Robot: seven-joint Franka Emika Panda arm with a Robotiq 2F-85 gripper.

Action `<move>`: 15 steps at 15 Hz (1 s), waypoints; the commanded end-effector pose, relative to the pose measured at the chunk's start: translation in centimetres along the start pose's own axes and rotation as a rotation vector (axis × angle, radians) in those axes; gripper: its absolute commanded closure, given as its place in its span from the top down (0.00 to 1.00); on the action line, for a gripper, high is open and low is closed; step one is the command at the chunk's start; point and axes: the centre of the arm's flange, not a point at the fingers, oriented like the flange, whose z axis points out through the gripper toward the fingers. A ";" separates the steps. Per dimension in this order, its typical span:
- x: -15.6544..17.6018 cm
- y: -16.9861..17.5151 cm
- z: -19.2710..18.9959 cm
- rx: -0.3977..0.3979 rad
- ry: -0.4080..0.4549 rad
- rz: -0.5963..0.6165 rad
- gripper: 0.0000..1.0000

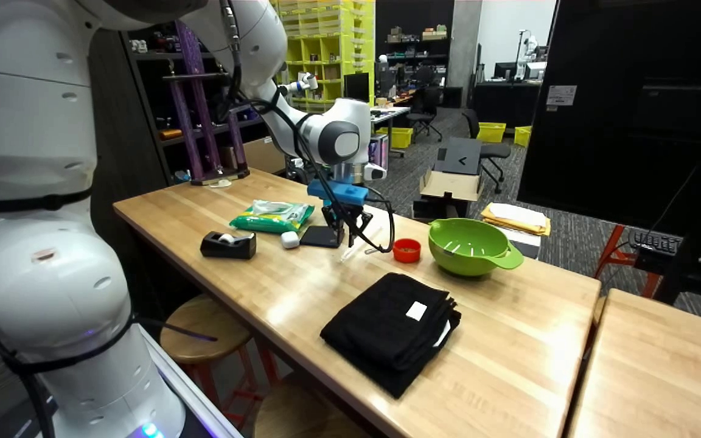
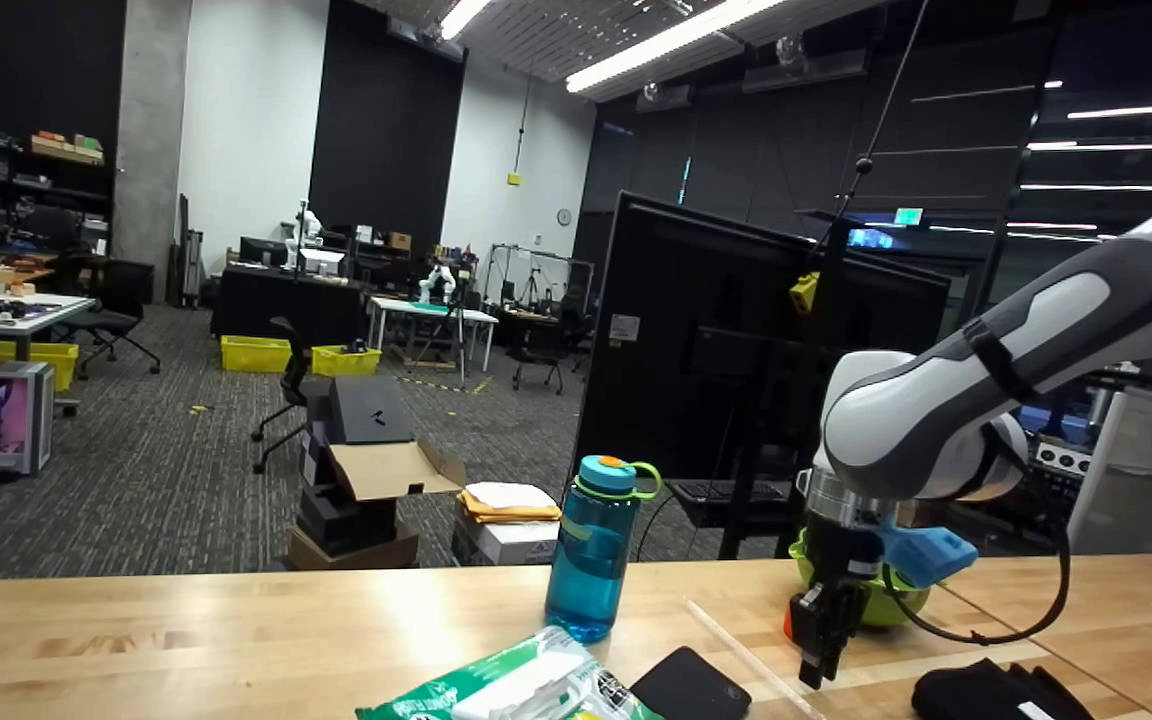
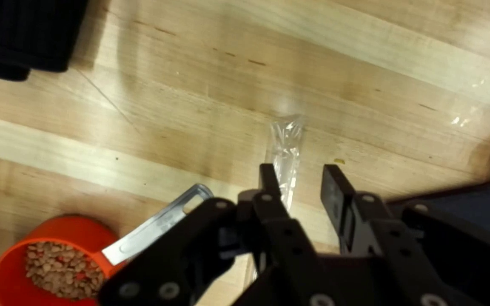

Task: Remove the straw from the orange bowl and put it on the table

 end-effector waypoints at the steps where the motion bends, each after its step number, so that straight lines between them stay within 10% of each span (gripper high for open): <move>1: -0.1 -0.5 -0.7 0.009 0.018 -0.015 0.64; 6: -0.2 -1.0 -2.3 -0.006 0.029 0.037 0.98; 15: -2.6 -2.2 -10.4 -0.097 0.167 0.527 1.00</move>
